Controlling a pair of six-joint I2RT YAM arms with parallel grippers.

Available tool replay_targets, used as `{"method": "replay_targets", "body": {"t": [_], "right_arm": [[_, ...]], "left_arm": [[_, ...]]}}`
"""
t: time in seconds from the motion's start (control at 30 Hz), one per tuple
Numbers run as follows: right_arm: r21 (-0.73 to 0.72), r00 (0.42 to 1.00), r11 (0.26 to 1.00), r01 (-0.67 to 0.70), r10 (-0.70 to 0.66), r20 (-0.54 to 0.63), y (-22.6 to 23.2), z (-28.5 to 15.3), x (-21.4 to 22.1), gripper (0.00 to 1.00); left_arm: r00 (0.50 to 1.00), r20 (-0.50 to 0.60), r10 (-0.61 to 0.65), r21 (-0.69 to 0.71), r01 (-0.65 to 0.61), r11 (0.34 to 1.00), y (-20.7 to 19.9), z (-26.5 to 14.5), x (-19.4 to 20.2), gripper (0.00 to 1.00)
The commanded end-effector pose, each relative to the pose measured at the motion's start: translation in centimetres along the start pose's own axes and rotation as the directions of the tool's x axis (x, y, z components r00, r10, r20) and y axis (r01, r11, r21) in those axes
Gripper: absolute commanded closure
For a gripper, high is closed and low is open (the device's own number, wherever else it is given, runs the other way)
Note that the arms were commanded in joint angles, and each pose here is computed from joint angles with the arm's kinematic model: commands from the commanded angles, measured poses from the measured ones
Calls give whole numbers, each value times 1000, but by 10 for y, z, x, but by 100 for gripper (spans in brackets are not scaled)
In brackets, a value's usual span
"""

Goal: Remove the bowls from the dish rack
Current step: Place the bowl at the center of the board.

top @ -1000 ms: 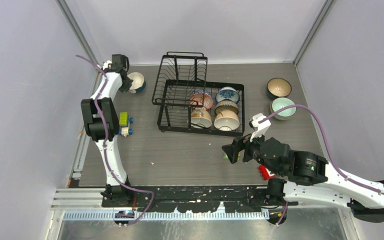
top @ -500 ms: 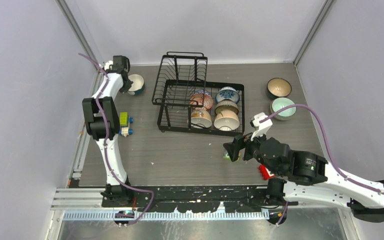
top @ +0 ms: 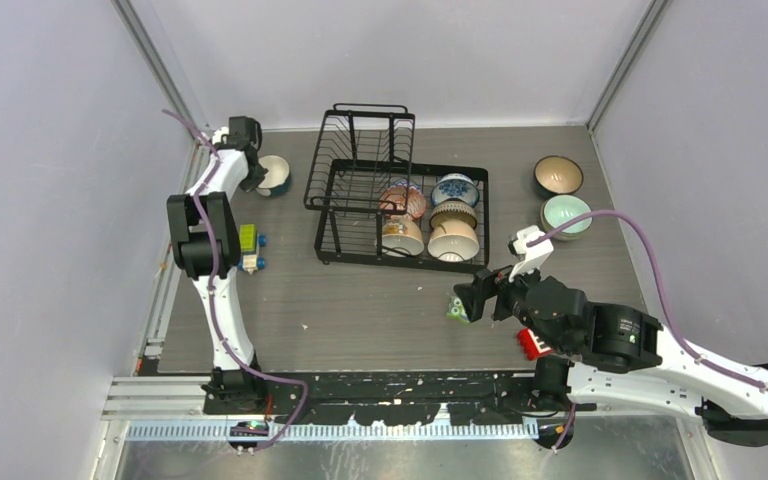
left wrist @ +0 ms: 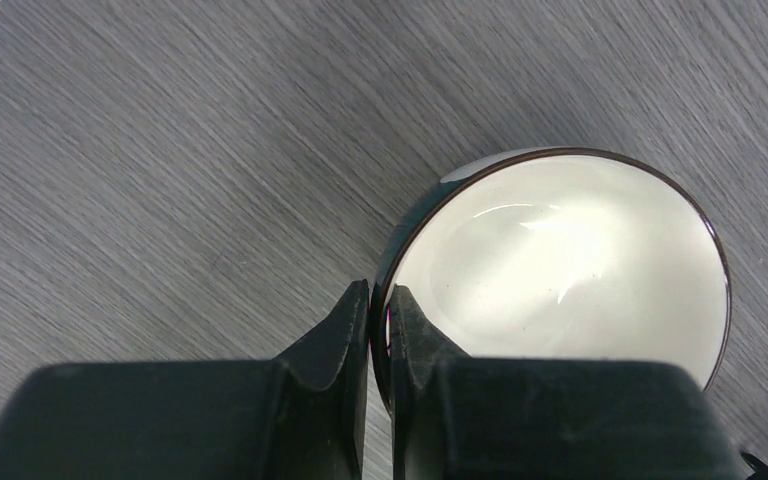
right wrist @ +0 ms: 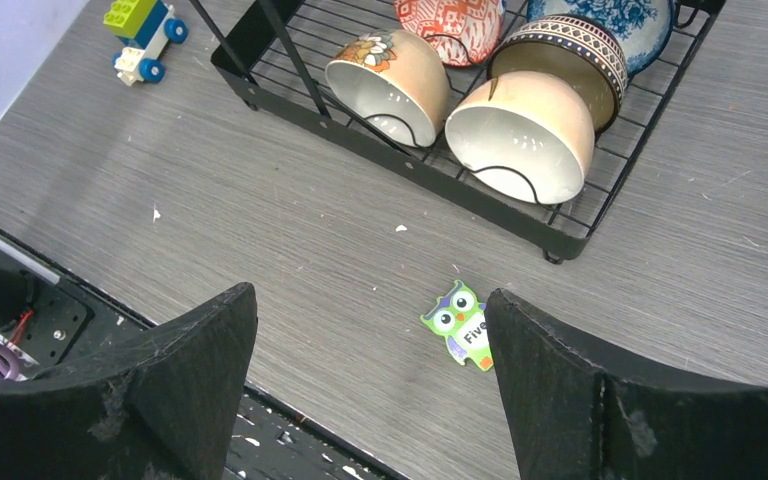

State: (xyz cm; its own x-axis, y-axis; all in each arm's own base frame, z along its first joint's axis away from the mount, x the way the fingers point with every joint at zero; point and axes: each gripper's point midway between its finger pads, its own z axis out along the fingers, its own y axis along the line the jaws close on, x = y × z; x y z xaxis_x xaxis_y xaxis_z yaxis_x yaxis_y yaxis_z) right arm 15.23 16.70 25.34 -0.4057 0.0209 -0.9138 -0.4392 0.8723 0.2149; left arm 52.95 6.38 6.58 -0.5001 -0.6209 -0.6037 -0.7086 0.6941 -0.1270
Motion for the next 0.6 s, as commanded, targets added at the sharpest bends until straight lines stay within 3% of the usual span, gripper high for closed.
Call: {"method": "replay_targets", "body": {"t": [0.0,0.33,0.57], "right_arm": [[4,997,999,-37,36,64,-2,-8,-22,12],[10,996,999,-51,50,78,-7,-14,-26,12],[-5,993,997,-75,75,89,-8,-20,-30,12]], "left_arm": [[997,74,-20,20,19,1000,-5,-3,-24,89],[997,75,-28,45,25,999,-8,-18,-30,64],[992,98,-85,119,73,990,-14,-64,-51,44]]}}
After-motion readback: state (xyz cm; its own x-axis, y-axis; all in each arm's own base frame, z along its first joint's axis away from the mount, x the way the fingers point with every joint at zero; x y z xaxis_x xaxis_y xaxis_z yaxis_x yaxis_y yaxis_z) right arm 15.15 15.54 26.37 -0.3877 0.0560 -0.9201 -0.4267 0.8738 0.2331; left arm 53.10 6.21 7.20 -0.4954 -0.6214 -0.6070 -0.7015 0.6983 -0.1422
